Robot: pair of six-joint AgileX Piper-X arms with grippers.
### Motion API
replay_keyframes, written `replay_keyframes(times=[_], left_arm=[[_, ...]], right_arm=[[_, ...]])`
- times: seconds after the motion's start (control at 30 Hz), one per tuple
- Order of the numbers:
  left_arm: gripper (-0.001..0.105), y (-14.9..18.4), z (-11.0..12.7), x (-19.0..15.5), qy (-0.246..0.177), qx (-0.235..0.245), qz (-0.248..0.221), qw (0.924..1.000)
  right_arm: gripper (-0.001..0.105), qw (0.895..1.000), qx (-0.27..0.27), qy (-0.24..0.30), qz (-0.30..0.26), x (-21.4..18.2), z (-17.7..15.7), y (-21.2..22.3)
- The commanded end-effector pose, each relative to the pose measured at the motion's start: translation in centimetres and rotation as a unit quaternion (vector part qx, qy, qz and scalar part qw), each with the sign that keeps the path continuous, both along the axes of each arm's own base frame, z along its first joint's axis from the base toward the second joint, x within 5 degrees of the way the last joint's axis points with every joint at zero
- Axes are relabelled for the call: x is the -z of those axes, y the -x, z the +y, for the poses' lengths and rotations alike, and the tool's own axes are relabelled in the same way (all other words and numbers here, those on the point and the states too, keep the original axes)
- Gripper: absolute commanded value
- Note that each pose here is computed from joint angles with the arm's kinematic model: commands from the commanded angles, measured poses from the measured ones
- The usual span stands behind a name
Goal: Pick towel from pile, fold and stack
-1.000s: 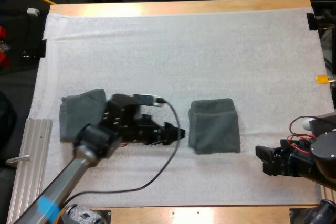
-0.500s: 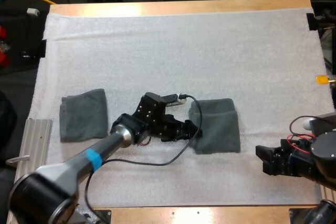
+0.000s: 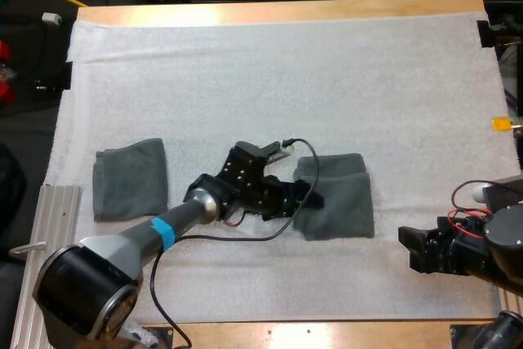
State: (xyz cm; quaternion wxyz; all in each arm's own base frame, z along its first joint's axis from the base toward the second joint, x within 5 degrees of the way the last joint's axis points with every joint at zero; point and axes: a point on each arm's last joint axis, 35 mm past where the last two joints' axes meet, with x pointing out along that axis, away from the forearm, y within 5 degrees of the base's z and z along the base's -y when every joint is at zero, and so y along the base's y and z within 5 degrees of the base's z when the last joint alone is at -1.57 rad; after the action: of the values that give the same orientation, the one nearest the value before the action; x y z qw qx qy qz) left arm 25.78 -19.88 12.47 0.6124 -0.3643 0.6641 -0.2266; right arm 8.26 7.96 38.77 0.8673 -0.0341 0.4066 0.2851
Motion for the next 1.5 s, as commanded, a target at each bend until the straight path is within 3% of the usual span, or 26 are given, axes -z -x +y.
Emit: replay_keyframes(times=[0.0, 0.23, 0.33, 0.4, 0.47, 0.5, 0.53, 0.57, 0.7, 0.87, 1.1, 1.23, 1.27, 1.3, 1.37, 1.47], left_arm=[[0.071, 0.1, -0.7, -0.2, -0.008, -0.001, 0.003, 1.0000], [0.071, -0.1, -4.0, -0.3, -0.009, 0.009, 0.018, 0.9997], [0.065, -0.1, -4.9, -0.5, -0.002, 0.024, 0.019, 0.9995], [0.053, 0.0, -5.2, -0.5, 0.000, 0.028, 0.018, 0.9994], [0.027, 0.1, -5.2, -0.5, -0.002, 0.029, 0.021, 0.9994], [0.020, 0.1, -5.2, -0.5, -0.003, 0.029, 0.023, 0.9993], [0.003, 0.1, -5.1, -0.4, -0.004, 0.030, 0.022, 0.9993], [0.000, 0.1, -5.1, -0.4, -0.004, 0.032, 0.020, 0.9993], [0.000, 0.1, -5.2, -0.6, 0.004, 0.046, 0.017, 0.9988], [0.000, 0.6, -4.5, -2.7, 0.001, 0.090, -0.038, 0.9952], [0.000, -0.5, 0.4, -6.2, -0.055, 0.107, -0.087, 0.9889], [0.000, -1.8, 4.5, -8.7, -0.142, 0.120, -0.116, 0.9757], [0.000, -2.0, 5.6, -9.5, -0.178, 0.133, -0.126, 0.9669], [0.000, -2.3, 6.1, -10.0, -0.192, 0.135, -0.132, 0.9630], [0.000, -2.8, 8.0, -11.3, -0.259, 0.156, -0.142, 0.9426], [0.000, -3.6, 10.5, -12.4, -0.326, 0.161, -0.141, 0.9207]], right_arm=[[0.063, 1.000, -0.001, 0.003, -0.003, 0.0, 0.0, 0.0], [0.063, 1.000, -0.001, 0.003, -0.003, 0.0, 0.0, 0.0], [0.063, 1.000, -0.001, 0.003, -0.003, 0.0, 0.0, 0.0], [0.063, 1.000, -0.001, 0.003, -0.003, 0.0, 0.0, 0.0], [0.063, 1.000, -0.001, 0.003, -0.003, 0.0, 0.0, 0.0], [0.063, 1.000, -0.001, 0.003, -0.003, 0.0, 0.0, 0.0], [0.063, 1.000, -0.001, 0.003, -0.003, 0.0, 0.0, 0.0], [0.063, 1.000, -0.001, 0.003, -0.003, 0.0, 0.0, 0.0], [0.063, 1.000, -0.001, 0.003, -0.003, 0.0, 0.0, 0.0], [0.063, 1.000, -0.001, 0.003, -0.003, 0.0, 0.0, 0.0], [0.063, 1.000, -0.001, 0.003, -0.003, 0.0, 0.0, 0.0], [0.063, 1.000, -0.001, 0.003, -0.003, 0.0, 0.0, 0.0], [0.063, 1.000, -0.001, 0.003, -0.003, 0.0, 0.0, 0.0], [0.063, 1.000, -0.001, 0.003, -0.003, 0.0, 0.0, 0.0], [0.063, 1.000, -0.001, 0.003, -0.003, 0.0, 0.0, 0.0], [0.063, 1.000, -0.001, 0.003, -0.003, 0.0, 0.0, 0.0]])
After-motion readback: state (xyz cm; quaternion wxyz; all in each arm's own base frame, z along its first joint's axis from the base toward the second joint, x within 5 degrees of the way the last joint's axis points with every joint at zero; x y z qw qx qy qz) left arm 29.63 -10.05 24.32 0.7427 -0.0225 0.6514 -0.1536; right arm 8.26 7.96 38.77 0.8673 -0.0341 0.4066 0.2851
